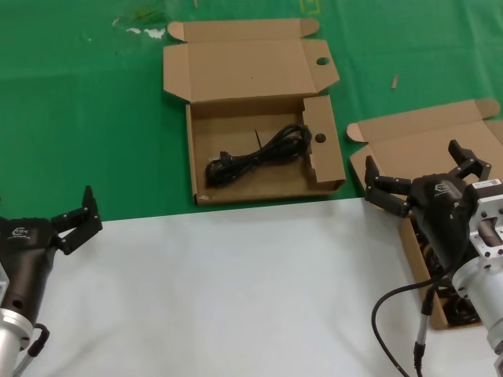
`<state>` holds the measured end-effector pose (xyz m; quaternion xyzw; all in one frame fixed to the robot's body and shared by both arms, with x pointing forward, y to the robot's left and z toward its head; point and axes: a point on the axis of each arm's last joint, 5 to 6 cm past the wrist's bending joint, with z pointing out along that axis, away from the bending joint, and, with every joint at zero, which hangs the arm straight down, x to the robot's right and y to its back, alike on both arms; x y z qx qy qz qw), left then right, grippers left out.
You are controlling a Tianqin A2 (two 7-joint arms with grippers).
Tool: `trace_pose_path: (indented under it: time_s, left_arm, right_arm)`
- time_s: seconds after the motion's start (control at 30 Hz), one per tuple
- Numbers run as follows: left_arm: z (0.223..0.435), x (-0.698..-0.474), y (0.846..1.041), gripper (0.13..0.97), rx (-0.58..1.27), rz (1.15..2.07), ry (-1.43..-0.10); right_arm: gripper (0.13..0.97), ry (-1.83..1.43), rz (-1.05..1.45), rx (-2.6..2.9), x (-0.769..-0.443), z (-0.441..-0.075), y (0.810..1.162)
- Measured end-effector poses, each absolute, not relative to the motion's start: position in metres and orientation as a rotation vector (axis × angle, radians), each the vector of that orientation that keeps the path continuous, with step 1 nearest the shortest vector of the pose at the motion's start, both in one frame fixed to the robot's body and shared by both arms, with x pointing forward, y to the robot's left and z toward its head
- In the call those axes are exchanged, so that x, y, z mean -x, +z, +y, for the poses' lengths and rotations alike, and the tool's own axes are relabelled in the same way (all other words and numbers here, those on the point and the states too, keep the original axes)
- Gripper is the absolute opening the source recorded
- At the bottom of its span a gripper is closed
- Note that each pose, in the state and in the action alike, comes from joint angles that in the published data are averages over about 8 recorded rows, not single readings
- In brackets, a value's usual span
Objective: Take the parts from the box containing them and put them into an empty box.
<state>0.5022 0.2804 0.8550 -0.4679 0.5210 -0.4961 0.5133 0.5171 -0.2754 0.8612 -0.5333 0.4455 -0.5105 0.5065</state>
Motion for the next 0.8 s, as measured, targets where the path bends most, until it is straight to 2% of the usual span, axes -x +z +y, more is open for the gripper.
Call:
trace_pose_path:
  time_s: [0.8]
  left_arm:
    - [0.2804,-0.5022,0.8550,0.966,1.125,1.253,-1.193]
  right_arm:
    - [0.966,-1.231,1.074,1.286,-0.5171,-0.2754,0.8612]
